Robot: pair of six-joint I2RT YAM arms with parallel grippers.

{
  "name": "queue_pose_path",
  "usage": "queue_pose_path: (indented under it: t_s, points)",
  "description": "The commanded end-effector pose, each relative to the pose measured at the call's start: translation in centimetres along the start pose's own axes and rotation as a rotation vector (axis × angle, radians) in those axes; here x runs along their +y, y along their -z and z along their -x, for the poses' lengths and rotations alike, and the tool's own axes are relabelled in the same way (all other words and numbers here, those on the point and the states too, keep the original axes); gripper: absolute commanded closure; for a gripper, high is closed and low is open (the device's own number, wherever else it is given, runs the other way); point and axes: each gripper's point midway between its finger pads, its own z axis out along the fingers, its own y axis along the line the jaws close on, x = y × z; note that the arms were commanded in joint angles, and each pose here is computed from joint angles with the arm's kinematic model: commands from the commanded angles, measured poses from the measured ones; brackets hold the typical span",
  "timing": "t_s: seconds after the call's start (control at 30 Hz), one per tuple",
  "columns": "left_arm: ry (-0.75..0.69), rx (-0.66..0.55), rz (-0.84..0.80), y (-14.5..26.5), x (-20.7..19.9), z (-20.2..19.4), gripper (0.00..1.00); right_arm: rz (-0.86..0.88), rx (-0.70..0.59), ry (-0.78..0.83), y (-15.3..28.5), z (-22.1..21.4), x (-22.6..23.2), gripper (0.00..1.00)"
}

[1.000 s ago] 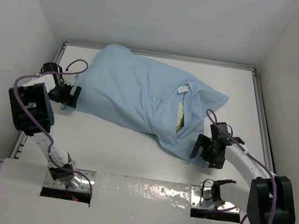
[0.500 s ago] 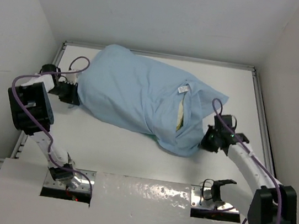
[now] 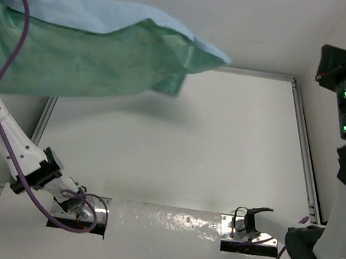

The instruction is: Put the pillow into the pillowcase

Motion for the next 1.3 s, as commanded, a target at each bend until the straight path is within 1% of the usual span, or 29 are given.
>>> queue_pose_path:
  t_s: [0.0,0.1,0.17,0.2,0.23,0.27,0.3,0.33,0.37,0.43,0.47,0.5,0.53,0.6,0.7,0.73,0.77,0.8,0.9,0.93,0.97,1.0,1.03,1.07,1.1,1.17,1.2,1.23,1.27]
  points:
    - [0.024,-0.081,-0.01,1.6,-2.0,4.1,1.0,-0.119,-0.003,0.083,2.0,0.5,-2.7,1.0]
    - [0.018,-0.105,0.023,2.4,-2.1,5.6,1.0,-0.152,-0.045,0.106,4.4,1.7,-3.7,1.0]
    - [-0.006,-0.124,-0.011,2.9,-3.1,6.7,1.0,-0.164,-0.035,0.119,5.2,1.3,-4.3,1.0]
    - [-0.002,-0.13,-0.078,3.1,-4.4,6.9,1.0,-0.144,0.014,0.135,4.6,-0.5,-4.2,1.0]
    - [-0.004,-0.138,-0.12,3.3,-5.2,7.2,1.0,-0.027,0.074,0.143,4.1,-2.3,-2.3,1.0]
    - [0.011,-0.142,-0.208,3.5,-6.8,7.3,1.0,0.045,0.128,0.136,3.4,-4.3,-1.2,1.0]
    - [0.008,-0.16,-0.241,3.6,-7.3,7.8,1.0,0.119,0.198,0.131,2.7,-6.6,-0.1,0.99]
    - [0.037,-0.158,-0.269,3.3,-7.5,7.5,1.0,0.182,0.317,0.124,1.6,-10.9,0.5,0.93]
    - [0.09,-0.159,-0.328,3.6,-8.5,7.7,1.0,0.319,0.461,0.079,0.6,-15.0,2.7,0.88]
    - [0.094,-0.183,-0.381,3.5,-9.0,8.2,1.0,0.414,0.624,0.053,-0.2,-20.1,4.6,0.77]
    - [0.143,-0.176,-0.445,3.9,-10.1,8.4,1.0,0.415,0.66,0.077,-0.7,-21.9,5.1,0.73]
    - [0.108,-0.209,-0.474,4.0,-10.5,9.2,1.0,0.445,0.715,0.121,-0.9,-24.8,6.7,0.67]
    - [0.125,-0.217,-0.516,3.9,-11.5,9.5,1.0,0.436,0.694,0.184,-1.8,-25.6,6.9,0.53]
    - [0.135,-0.255,-0.579,3.9,-13.2,10.7,1.0,0.476,0.726,0.201,-2.3,-27.8,8.3,0.38]
    - [0.171,-0.314,-0.541,2.6,-13.6,11.8,1.0,0.518,0.764,0.19,-2.9,-30.0,9.6,0.32]
    - [0.188,-0.324,-0.516,2.0,-13.3,11.8,1.0,0.523,0.775,0.192,-2.9,-30.7,9.9,0.3]
    - [0.216,-0.335,-0.438,0.8,-12.2,11.6,1.0,0.539,0.79,0.193,-2.7,-31.3,10.2,0.29]
    - [0.235,-0.334,-0.434,-0.2,-13.0,11.5,1.0,0.554,0.816,0.198,-2.4,-32.5,10.6,0.28]
    - [0.196,-0.21,-0.313,-5.1,-15.2,7.7,1.0,0.625,0.826,0.197,-1.3,-33.8,12.8,0.21]
    - [0.186,-0.141,-0.315,-7.2,-16.5,5.5,1.0,0.649,0.802,0.198,-1.3,-33.7,13.7,0.2]
    - [0.135,-0.016,-0.248,-8.5,-17.1,2.1,1.0,0.681,0.794,0.206,-0.7,-33.9,14.8,0.17]
    - [0.109,0.042,-0.342,-9.1,-22.6,1.0,1.0,0.669,0.761,0.217,-1.1,-33.7,15.3,0.16]
    - [0.033,0.152,-0.323,-9.9,-24.6,-2.1,1.0,0.661,0.756,0.228,-1.2,-33.9,15.5,0.15]
    - [0.009,0.178,-0.368,-9.8,-27.3,-2.9,1.0,0.653,0.749,0.232,-1.3,-33.8,15.8,0.13]
    - [-0.013,0.215,-0.483,-8.9,-32.8,-4.3,1.0,0.63,0.749,0.229,-1.6,-33.9,15.5,0.13]
    - [-0.027,0.215,-0.558,-7.8,-36.7,-4.3,1.0,0.544,0.747,0.241,-1.9,-34.2,13.9,0.09]
    - [-0.041,0.219,-0.638,-6.8,-40.3,-4.0,1.0,0.479,0.714,0.253,-2.0,-33.2,12.7,0.07]
    - [-0.045,0.209,-0.672,-6.2,-41.8,-3.5,1.0,0.435,0.709,0.263,-1.9,-33.2,11.7,0.06]
    - [-0.044,0.162,-0.728,-4.7,-43.9,-1.5,1.0,0.374,0.727,0.281,-1.7,-34.1,9.7,0.05]
